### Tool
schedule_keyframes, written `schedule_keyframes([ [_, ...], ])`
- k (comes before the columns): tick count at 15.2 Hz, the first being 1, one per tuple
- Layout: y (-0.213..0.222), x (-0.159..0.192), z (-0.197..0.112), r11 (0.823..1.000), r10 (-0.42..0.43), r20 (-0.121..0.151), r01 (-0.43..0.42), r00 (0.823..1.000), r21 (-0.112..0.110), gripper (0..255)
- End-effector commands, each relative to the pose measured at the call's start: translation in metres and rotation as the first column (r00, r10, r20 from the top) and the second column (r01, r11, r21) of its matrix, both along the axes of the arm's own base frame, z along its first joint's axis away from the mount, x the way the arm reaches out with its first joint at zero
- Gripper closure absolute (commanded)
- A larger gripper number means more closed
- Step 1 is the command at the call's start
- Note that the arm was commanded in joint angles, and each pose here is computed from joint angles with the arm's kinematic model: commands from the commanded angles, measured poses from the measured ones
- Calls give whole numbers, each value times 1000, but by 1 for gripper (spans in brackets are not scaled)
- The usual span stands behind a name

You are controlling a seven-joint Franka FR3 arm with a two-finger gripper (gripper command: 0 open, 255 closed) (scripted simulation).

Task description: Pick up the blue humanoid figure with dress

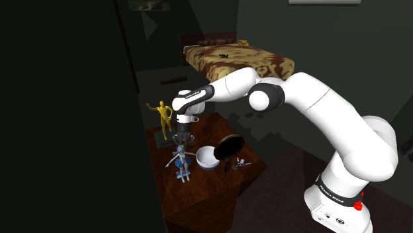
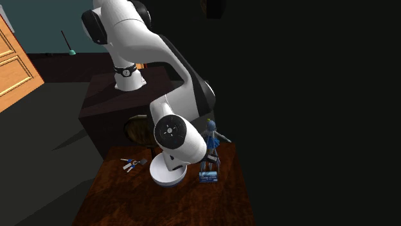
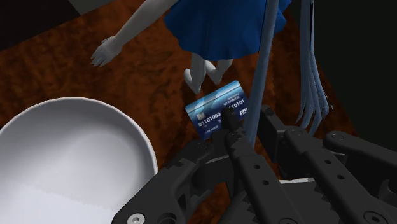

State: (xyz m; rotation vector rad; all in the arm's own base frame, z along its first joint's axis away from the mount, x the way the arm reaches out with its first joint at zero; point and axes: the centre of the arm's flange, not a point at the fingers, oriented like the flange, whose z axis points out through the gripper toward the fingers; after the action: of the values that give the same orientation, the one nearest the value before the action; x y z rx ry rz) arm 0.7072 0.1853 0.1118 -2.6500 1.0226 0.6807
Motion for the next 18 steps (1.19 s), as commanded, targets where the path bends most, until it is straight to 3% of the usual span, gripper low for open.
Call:
schedule_keyframes([
  [1,0,0,0,1000,0,0,0,1000,0,255],
  [18,0,0,80,1000,0,0,0,1000,0,255],
])
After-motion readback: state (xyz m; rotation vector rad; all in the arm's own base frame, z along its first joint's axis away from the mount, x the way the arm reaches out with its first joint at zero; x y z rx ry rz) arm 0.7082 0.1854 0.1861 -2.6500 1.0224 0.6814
